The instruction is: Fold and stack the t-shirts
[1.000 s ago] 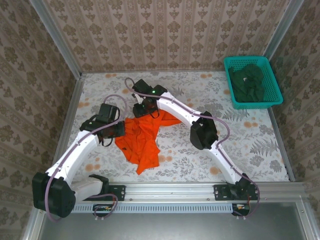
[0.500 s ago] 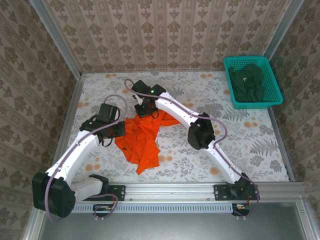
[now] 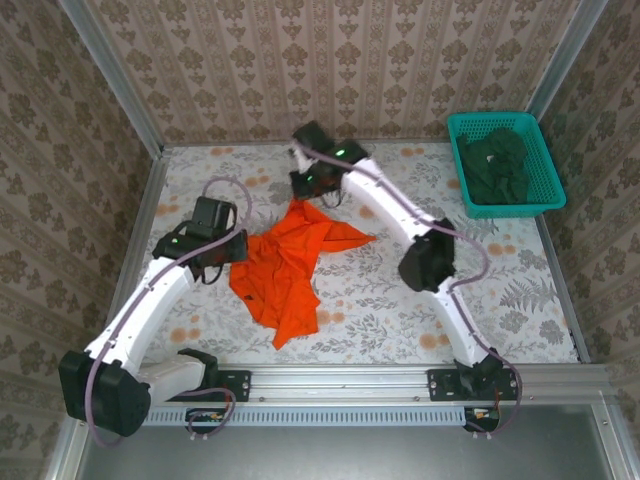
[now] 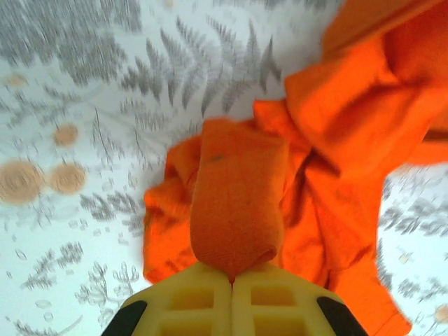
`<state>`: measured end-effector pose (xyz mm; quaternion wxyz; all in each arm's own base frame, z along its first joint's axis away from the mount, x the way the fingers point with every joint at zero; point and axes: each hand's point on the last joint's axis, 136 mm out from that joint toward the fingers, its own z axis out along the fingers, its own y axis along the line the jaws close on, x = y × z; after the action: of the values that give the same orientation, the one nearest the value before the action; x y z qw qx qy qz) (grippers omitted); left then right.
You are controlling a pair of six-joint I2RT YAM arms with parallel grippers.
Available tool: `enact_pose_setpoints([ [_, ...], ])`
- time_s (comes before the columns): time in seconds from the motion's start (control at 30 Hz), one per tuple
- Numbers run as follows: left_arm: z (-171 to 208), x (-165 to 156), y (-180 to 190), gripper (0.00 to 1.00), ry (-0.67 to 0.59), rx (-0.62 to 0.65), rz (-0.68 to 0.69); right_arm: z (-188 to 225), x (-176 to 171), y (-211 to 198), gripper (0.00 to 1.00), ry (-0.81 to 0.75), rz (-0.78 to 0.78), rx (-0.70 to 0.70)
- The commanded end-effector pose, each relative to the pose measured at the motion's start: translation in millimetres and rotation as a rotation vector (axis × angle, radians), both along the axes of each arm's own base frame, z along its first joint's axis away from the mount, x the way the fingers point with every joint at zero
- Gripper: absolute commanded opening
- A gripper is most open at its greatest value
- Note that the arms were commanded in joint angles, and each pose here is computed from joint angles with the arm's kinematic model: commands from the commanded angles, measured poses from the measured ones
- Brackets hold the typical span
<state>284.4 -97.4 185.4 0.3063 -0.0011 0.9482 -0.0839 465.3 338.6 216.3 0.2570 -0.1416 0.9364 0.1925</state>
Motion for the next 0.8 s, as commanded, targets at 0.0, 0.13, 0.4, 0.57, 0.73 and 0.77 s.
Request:
enact_pose_setpoints([
  [0.0, 50, 18, 12, 0.00, -0.133, 0.026, 0.034, 106, 10, -84, 0.00, -0.140, -0.192, 0.181],
  [0.13, 94, 38, 22, 0.00, -0.238, 0.027, 0.092, 145, 1, -186, 0.00, -0.176, -0.428, 0.379],
  [0.4, 115, 63, 29, 0.00, -0.291, -0.036, 0.182, 115, -82, -324, 0.00, -0.120, -0.790, 0.478],
  [0.57, 98, 81, 33, 0.00, -0.248, -0.104, 0.236, 68, -137, -352, 0.00, -0.030, -0.950, 0.420],
  [0.73, 103, 115, 30, 0.00, -0.238, -0.154, 0.225, 58, -145, -355, 0.00, -0.026, -0.984, 0.447],
  [0.77, 106, 123, 29, 0.00, -0.239, -0.163, 0.222, 59, -143, -354, 0.00, -0.027, -0.984, 0.453],
])
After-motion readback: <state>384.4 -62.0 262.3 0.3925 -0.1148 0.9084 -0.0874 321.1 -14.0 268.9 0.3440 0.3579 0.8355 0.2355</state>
